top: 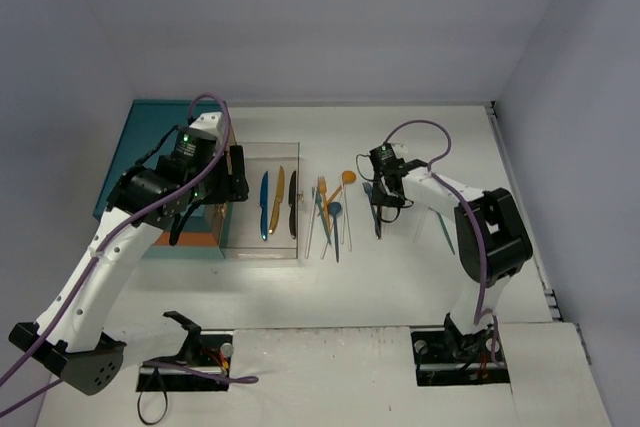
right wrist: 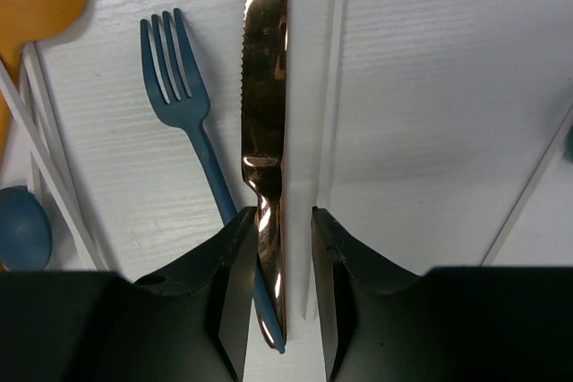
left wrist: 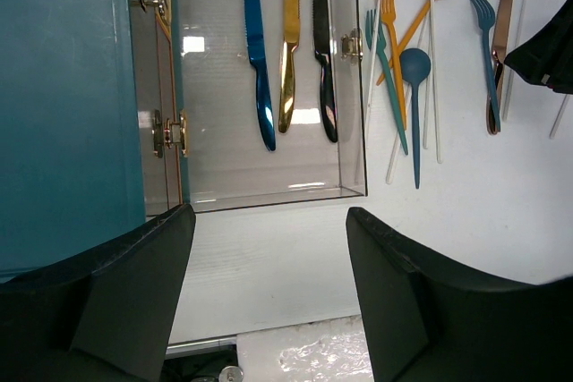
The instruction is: Sort the eating utensils into containers
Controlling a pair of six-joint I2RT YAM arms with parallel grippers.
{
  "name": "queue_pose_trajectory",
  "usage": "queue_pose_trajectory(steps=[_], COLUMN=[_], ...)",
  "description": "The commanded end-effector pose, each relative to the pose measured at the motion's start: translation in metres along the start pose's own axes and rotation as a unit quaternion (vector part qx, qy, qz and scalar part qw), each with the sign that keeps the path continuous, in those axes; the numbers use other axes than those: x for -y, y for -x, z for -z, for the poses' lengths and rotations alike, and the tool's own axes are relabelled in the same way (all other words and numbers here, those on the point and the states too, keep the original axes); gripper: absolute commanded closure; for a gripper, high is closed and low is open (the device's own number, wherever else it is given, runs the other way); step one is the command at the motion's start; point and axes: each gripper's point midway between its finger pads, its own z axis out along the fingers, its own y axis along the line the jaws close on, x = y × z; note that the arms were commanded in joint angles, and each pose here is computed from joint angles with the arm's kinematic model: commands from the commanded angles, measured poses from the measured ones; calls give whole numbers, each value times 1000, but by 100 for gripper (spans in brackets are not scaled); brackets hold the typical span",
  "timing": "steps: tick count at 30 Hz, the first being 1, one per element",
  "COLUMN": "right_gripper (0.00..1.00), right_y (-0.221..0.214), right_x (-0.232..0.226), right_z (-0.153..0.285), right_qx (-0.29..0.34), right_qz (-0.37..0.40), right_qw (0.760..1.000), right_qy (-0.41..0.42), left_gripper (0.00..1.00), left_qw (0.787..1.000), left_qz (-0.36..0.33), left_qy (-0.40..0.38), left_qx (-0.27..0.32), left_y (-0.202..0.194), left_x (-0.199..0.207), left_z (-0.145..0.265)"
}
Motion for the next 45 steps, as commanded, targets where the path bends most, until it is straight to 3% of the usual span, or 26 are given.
queue_pose_trajectory(steps=[1, 19, 21, 25, 28, 32, 36, 40, 45], right_gripper=[74, 75, 78, 99, 100, 100, 100, 100, 100], right_y=[8, -21, -29, -39, -32, -3, 49, 83, 85], right_x=[-3, 4, 9, 21, 22, 14, -9, -51, -131], right_z=[-5, -26, -29, -33, -31, -15, 33, 82, 130], right_qx=[10, -25, -32, -45, -38, 0, 72, 123, 145], right_qz=[3, -16, -20, -24, -22, -21, -24, -16, 5], right_qw=[1000, 1000, 999, 998, 998, 999, 997, 987, 970], right_qy=[8, -9, -21, -48, -51, -31, 28, 105, 194], left_gripper=[35, 35, 35, 35, 35, 35, 35, 35, 35], left_qw=[999, 999, 999, 999, 999, 999, 999, 999, 999], left_qz=[18, 21, 21, 19, 17, 16, 17, 15, 12], left_qy=[-13, -13, -13, -12, -12, -12, -12, -8, -4], left_qx=[37, 35, 35, 35, 35, 37, 39, 41, 46], left_y=[19, 15, 15, 14, 14, 16, 18, 20, 26], left_x=[5, 3, 3, 2, 2, 2, 3, 2, 2], left_z=[12, 13, 13, 13, 13, 13, 14, 13, 13])
